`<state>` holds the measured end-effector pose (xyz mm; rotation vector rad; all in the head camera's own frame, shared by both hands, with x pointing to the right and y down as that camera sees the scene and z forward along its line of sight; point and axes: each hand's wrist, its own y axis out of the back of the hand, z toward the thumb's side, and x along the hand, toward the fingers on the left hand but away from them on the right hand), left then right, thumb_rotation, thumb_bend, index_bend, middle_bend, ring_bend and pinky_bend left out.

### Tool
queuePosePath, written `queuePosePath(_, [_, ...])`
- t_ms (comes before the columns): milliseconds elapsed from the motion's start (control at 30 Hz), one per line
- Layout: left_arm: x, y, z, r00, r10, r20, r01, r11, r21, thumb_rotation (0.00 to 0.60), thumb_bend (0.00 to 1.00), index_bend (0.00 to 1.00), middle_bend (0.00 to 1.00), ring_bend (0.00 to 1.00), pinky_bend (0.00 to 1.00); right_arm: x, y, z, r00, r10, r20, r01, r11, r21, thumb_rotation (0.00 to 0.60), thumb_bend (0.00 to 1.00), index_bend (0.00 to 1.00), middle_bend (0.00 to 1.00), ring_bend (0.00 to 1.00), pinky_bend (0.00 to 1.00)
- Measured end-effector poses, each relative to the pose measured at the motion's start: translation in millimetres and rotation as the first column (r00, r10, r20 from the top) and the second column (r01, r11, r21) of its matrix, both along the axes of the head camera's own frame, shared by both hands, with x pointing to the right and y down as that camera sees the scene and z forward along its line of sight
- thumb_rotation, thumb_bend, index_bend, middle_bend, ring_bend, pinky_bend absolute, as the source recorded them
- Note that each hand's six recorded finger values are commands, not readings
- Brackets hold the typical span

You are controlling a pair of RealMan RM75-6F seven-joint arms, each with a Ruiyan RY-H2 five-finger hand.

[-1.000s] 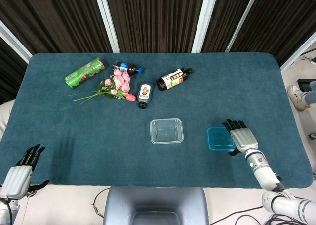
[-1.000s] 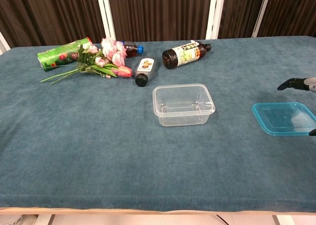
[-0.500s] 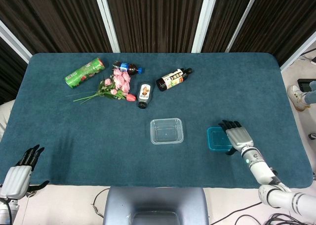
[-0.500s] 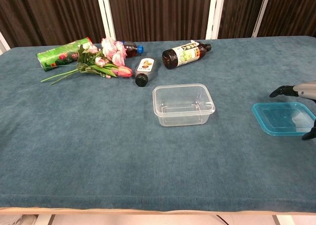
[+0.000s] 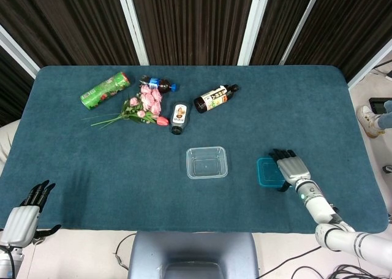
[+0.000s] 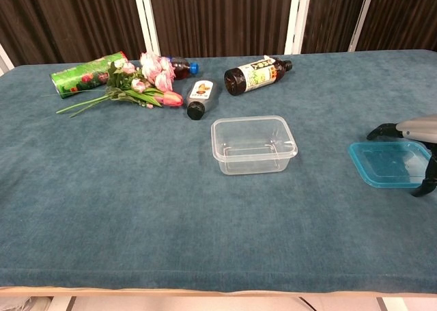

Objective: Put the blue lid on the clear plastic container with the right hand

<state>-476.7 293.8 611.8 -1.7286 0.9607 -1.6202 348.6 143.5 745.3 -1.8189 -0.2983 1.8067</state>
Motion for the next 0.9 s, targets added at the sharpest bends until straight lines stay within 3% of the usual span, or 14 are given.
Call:
queuePosePath(200, [-1.0, 1.0, 1.0, 1.0, -0.004, -0.001, 0.004, 1.0, -0.004, 0.6, 0.48, 0.09, 0.0, 0.0, 0.32, -0.7, 2.1, 3.7, 1.0, 0.003, -0.002, -0.003, 1.0, -0.015, 0.6, 0.1, 0.02, 0.08, 0.16, 0.11])
queuePosePath(300, [-1.2, 1.4, 1.4, 1.0, -0.005, -0.002, 0.005, 1.0, -0.006, 0.6, 0.48, 0.09, 0.0, 0.0, 0.32, -0.6, 2.5, 4.6, 1.0, 0.004, -0.003, -0.004, 1.0, -0.02, 0.6, 0.1, 0.07, 0.12, 0.24, 0.2])
queuePosePath(367, [-1.2, 1.4, 1.5, 1.0, -0.006, -0.002, 0.006, 1.0, -0.006, 0.6, 0.48, 0.09, 0.0, 0.0, 0.32, -0.4, 2.8, 4.9, 1.0, 0.003, -0.004, -0.003, 1.0, -0.021, 0.6, 0.1, 0.11, 0.16, 0.3, 0.27])
queuePosePath(567, [-1.3, 1.5, 1.2, 1.0, -0.006, -0.003, 0.006, 1.0, -0.005, 0.6, 0.48, 0.09, 0.0, 0.0, 0.32, -1.0, 3.1, 3.8, 1.0, 0.008, 0.011, -0.007, 1.0, -0.011, 0.6, 0.2, 0.38, 0.35, 0.49, 0.57])
queuePosePath(733, [-1.6, 2.2, 1.7, 1.0, -0.009, -0.004, 0.008, 1.0, -0.009, 0.6, 0.48, 0.09, 0.0, 0.0, 0.33, 1.2, 4.2, 3.1, 1.0, 0.009, 0.019, -0.009, 1.0, -0.007, 0.6, 0.3, 0.54, 0.47, 0.63, 0.69])
queuePosePath(900, [-1.8, 2.5, 2.2, 1.0, -0.009, -0.004, 0.009, 1.0, -0.012, 0.6, 0.48, 0.09, 0.0, 0.0, 0.33, 3.1, 4.9, 2.9, 1.0, 0.009, 0.017, -0.009, 1.0, -0.003, 0.6, 0.37, 0.64, 0.55, 0.71, 0.74])
